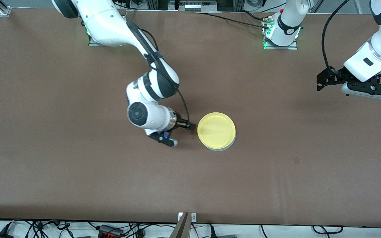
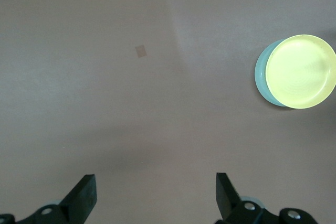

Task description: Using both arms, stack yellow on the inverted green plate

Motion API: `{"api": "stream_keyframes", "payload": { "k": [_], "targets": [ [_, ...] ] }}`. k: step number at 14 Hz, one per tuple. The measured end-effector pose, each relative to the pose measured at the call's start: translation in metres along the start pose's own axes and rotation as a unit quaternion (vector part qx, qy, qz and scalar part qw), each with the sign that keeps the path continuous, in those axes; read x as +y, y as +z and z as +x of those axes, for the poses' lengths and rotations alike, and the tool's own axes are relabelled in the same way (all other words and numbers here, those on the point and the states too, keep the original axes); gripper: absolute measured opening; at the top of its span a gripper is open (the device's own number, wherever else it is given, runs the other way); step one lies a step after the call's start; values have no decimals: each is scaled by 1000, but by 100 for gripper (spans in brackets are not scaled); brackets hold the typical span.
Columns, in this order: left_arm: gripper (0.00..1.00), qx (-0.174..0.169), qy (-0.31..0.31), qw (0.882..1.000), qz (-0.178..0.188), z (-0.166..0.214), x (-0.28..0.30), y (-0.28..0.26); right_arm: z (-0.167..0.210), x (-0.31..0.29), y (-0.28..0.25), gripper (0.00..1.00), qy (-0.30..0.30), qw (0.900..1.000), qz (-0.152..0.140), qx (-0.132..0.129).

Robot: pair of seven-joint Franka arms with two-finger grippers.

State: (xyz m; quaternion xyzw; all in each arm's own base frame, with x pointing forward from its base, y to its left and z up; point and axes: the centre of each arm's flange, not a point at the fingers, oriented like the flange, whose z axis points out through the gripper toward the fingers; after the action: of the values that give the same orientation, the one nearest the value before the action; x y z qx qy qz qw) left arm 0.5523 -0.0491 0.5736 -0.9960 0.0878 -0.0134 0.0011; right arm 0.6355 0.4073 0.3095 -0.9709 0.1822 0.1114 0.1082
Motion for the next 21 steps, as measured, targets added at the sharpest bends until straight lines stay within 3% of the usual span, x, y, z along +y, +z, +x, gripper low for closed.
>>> {"api": "stream_keyframes", "payload": {
  "k": [2,4,6,8,13,16,18,21],
  "targets": [
    [100,0,0,1000,0,0,0,0,15,30,-50,100,-36,998,-55,24],
    [100,0,0,1000,0,0,0,0,29,60,-98,100,-61,994,-81,39],
    [100,0,0,1000,0,0,0,0,48,95,-148,100,-61,993,-87,55],
    [100,-1,0,1000,0,0,0,0,67,137,-187,100,-67,992,-91,55],
    [100,-2,1,1000,0,0,0,0,107,219,-242,100,-33,994,-78,68],
    [100,-2,1,1000,0,-1,0,0,106,234,-277,100,-30,988,-101,117],
    [100,-3,1,1000,0,-1,0,0,99,247,-307,100,-34,984,-98,147],
    [100,-3,1,1000,0,-1,0,0,86,284,-354,100,-32,982,-84,168]
  ]
}}
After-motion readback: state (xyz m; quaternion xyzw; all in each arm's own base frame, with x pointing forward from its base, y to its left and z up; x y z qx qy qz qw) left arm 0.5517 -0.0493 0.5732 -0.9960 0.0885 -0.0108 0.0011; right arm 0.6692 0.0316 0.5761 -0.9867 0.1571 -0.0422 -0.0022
